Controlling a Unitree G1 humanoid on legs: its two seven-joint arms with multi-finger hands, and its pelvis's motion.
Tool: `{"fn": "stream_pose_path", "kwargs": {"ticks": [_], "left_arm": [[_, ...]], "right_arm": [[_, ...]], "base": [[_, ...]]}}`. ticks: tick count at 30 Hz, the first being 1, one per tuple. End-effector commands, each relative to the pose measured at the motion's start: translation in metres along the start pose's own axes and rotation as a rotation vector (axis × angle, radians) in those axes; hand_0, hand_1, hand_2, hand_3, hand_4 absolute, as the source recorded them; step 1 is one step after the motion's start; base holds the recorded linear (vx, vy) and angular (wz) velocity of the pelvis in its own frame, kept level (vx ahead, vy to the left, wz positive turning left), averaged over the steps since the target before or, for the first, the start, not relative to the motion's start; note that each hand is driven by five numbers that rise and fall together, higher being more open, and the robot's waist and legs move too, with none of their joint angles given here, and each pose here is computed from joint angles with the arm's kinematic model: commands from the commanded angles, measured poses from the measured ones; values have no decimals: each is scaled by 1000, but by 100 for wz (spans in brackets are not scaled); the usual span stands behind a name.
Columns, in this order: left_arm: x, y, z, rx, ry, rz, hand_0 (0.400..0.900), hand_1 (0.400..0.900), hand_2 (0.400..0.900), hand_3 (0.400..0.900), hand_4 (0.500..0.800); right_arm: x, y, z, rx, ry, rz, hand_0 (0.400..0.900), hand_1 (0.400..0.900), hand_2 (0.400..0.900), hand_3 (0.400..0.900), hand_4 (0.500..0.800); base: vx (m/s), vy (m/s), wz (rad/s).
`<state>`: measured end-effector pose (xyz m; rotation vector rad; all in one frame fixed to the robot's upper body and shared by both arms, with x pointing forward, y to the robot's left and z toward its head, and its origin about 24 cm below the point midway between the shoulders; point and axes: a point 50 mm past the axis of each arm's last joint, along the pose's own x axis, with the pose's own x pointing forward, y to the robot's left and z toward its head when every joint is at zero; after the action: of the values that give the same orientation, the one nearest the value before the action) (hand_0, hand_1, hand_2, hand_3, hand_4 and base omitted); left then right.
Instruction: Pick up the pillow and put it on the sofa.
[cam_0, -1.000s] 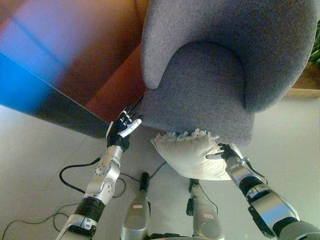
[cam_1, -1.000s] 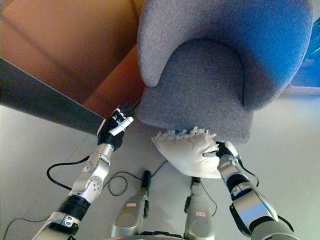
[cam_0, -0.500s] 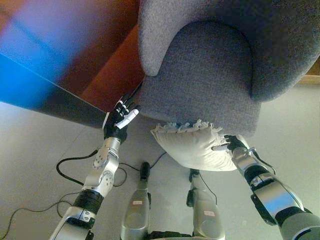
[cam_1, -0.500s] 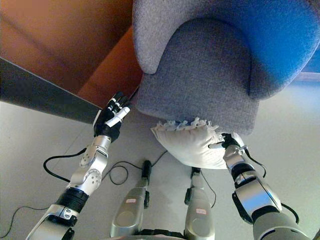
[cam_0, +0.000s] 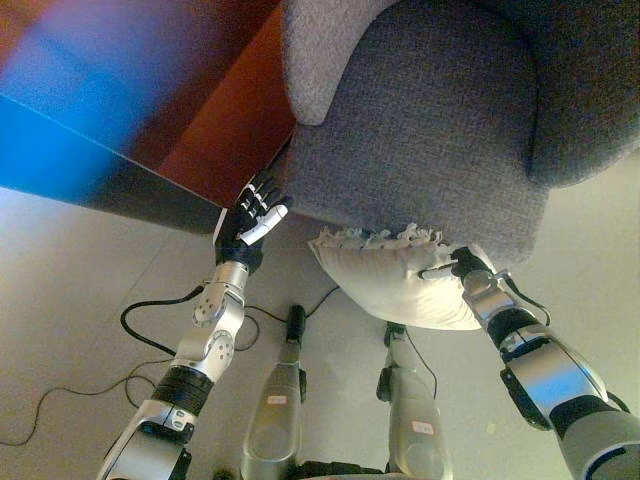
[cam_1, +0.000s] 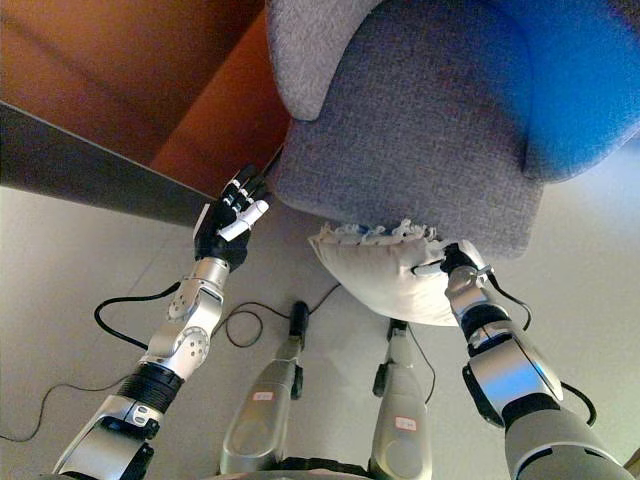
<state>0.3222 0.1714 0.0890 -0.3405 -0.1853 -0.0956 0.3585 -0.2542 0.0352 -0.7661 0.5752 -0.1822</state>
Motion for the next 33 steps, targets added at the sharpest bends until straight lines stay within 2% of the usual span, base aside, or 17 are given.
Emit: {"fn": "stream_pose_path", "kwargs": {"ticks": [1,4,5,6,7,8,9,24,33], "left_arm": [[17,-36,61,-18,-303,-163,900,900,900,900,800],[18,-40,63,-23,-316,-176,900,900,900,900,800],[19,-41,64,-27,-322,-182,900,900,900,900,800],[19,-42,65,-29,-326,-184,900,900,900,900,800],[20,-44,67,-33,-335,-189,900,900,900,900,800],[20,-45,68,-36,-342,-193,900,900,900,900,800],[20,-46,69,-38,-347,-195,900,900,900,900,800],[17,-47,70,-46,-356,-191,900,900,900,900,800],[16,-31,60,-37,-292,-112,900,900,900,900,800]], "right_arm": [[-1,-60,51,-109,-133,-169,900,900,900,900,800],[-2,-63,57,-115,-142,-182,900,900,900,900,800],[-3,-65,61,-119,-148,-188,845,845,845,845,767],[-3,-67,64,-123,-152,-192,845,845,845,845,767],[-4,-70,68,-129,-158,-199,492,492,492,492,555],[-5,-73,72,-135,-161,-204,424,424,424,424,514],[-5,-74,74,-136,-162,-205,400,400,400,400,500],[-4,-76,68,-93,-150,-210,400,400,400,400,500],[-2,-66,43,-35,-159,-196,400,400,400,400,500]], "base": [[-37,3,2],[0,0,0],[0,0,0],[0,0,0],[0,0,0],[0,0,0],[0,0,0],[0,0,0],[21,-2,-1]]}}
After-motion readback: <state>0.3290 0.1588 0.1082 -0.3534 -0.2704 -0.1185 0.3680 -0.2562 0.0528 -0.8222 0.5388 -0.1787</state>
